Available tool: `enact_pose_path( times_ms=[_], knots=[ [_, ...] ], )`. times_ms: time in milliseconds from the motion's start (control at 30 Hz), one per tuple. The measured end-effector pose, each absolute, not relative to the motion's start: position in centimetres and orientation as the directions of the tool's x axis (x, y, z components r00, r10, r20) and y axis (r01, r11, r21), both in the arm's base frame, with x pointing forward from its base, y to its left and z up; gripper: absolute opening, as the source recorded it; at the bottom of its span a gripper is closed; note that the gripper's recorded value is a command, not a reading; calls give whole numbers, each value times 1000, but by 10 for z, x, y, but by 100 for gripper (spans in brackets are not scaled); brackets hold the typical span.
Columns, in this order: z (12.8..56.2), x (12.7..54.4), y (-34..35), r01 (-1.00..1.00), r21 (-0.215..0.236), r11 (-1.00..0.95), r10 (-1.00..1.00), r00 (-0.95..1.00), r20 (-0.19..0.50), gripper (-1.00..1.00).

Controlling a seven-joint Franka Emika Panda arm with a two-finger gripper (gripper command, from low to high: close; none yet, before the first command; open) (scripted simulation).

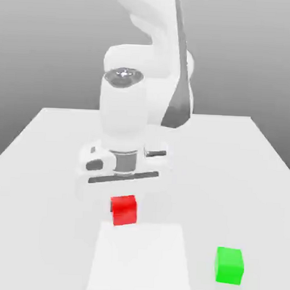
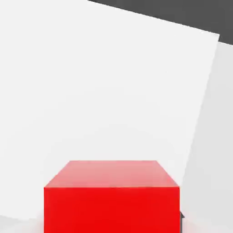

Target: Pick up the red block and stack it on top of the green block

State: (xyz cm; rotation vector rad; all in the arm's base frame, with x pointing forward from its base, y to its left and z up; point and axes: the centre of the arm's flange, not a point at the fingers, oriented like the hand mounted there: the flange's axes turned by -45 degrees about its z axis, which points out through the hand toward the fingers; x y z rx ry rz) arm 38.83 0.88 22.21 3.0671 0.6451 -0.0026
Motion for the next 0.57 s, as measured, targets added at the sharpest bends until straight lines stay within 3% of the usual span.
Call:
enact_pose_path(
  times_ms=[267, 433, 467, 567],
  knots=[
    [244, 424, 173, 748, 1, -663, 748, 663, -1, -100],
    [194, 429, 187, 768, 0, -640, 768, 640, -1, -100],
    [185, 429, 187, 769, 0, -640, 769, 640, -1, 100],
    [185, 429, 187, 769, 0, -640, 769, 640, -1, 100]
  ],
)
